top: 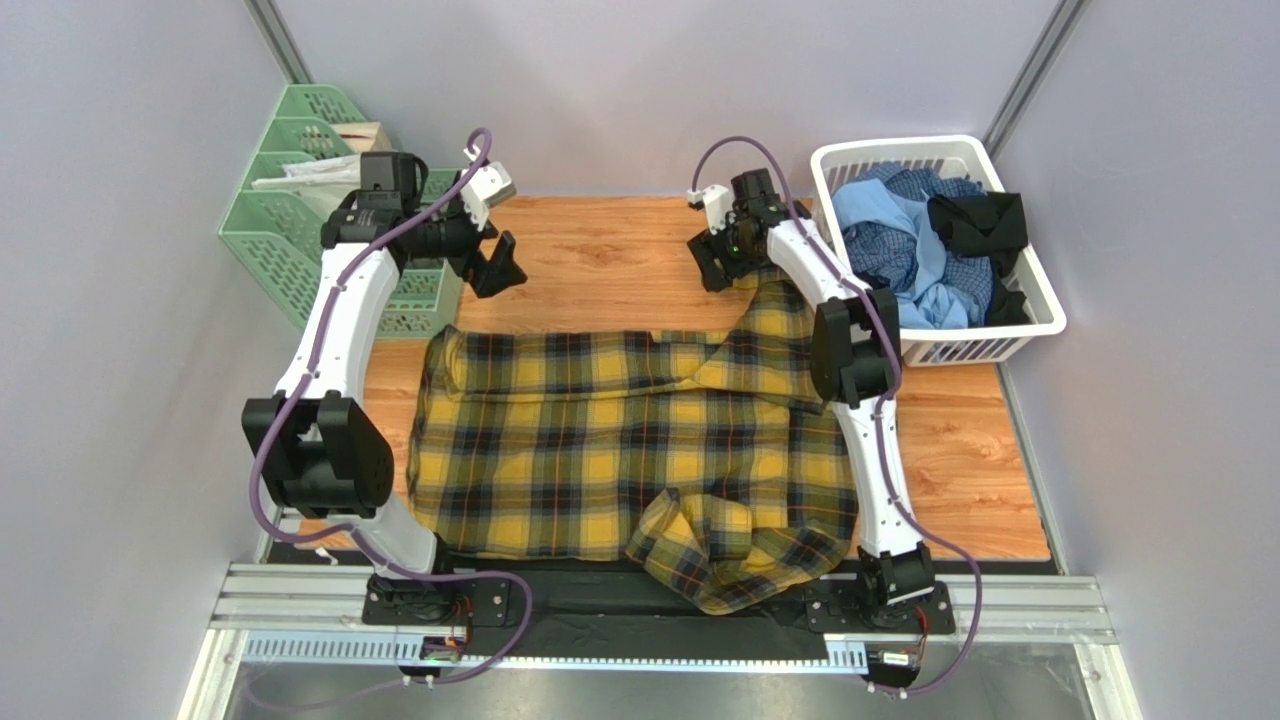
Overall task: Fold and stack the long sleeve shirts
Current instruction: Fold the shirt
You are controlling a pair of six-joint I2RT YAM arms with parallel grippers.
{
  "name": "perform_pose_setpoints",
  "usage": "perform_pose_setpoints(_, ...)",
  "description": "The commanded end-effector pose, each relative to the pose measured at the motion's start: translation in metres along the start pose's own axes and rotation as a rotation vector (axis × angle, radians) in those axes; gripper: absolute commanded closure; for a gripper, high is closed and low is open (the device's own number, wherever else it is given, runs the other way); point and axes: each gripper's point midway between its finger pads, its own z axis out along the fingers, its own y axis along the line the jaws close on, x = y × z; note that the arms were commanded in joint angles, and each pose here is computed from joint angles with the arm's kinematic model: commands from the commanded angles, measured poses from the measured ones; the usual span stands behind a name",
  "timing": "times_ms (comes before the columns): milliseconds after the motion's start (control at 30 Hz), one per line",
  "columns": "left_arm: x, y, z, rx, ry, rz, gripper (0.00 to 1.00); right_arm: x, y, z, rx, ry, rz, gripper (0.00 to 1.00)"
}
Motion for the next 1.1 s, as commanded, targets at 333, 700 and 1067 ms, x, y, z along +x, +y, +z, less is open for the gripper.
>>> perform_pose_setpoints(333, -0.013, 0.023, -0.026, -0.093, 0.039, -0.122, 0.01, -0.03, 0.003, -0.01, -0.022, -0.076, -0.083, 1.0)
perform_pose_setpoints(700, -0.08, -0.059, -0.07, -0.019, -0.124, 0.297, 0.01, -0.1, 0.147, -0.254, -0.446, -0.389, -0.122, 1.0)
perform_pose_setpoints(1067, -0.11, -0.193, -0.092, 0.024, -0.226, 0.657, 0.01, -0.003, 0.271, -0.357, -0.646, -0.371, -0.262, 1.0)
